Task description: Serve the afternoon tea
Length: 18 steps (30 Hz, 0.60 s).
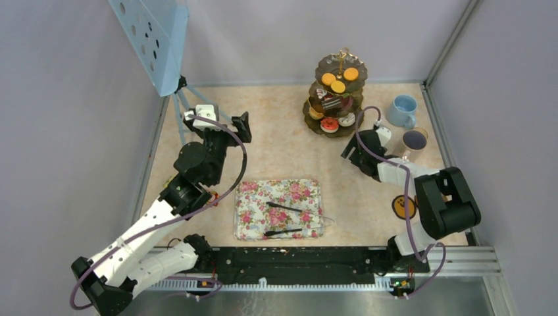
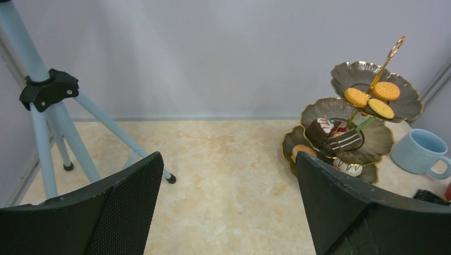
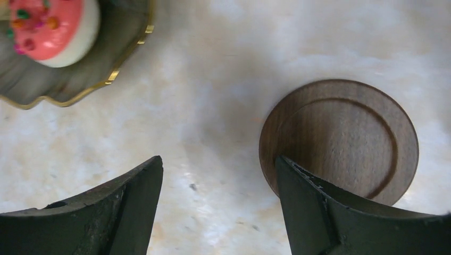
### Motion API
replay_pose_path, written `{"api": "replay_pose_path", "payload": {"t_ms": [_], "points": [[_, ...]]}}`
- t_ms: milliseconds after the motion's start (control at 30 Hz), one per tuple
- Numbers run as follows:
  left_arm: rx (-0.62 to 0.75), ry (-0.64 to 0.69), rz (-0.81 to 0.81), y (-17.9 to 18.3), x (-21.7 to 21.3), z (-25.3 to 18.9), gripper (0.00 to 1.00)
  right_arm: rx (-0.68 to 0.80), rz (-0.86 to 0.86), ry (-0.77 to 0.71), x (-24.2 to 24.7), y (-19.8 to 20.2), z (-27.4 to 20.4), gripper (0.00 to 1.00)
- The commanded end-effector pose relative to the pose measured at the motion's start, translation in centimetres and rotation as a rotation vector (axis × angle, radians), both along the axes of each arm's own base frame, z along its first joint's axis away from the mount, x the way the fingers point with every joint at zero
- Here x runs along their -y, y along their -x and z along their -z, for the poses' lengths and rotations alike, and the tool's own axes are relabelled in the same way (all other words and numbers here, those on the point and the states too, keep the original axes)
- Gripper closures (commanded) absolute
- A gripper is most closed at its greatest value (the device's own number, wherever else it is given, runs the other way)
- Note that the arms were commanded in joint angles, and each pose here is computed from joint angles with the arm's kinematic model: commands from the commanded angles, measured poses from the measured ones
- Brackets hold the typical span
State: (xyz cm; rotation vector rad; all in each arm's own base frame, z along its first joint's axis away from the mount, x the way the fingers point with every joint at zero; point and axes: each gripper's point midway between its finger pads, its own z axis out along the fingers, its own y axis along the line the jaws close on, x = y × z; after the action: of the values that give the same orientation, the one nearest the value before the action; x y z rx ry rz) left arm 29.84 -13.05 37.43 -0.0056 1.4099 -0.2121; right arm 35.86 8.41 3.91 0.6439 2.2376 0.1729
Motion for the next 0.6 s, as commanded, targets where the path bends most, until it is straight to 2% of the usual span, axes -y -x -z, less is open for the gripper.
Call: {"api": "replay_pose_path", "payload": {"t_ms": [0, 300, 567], "points": [[0.042, 0.104, 0.025, 0.2, 0.3, -4.6, 0.01, -0.071, -0.117, -0.12, -4.8, 0.2, 2.2, 0.24], [0.082, 0.094, 0.012, 0.2, 0.1, -6.5, 0.01, -0.067, -0.272, -0.175, -10.3, -1.3, 2.5, 0.25], [0.163, 0.002, 0.045, 0.6, 0.4, -8.2, 0.01, -0.065, -0.392, -0.204, -13.2, -1.1, 2.5, 0.27]]}}
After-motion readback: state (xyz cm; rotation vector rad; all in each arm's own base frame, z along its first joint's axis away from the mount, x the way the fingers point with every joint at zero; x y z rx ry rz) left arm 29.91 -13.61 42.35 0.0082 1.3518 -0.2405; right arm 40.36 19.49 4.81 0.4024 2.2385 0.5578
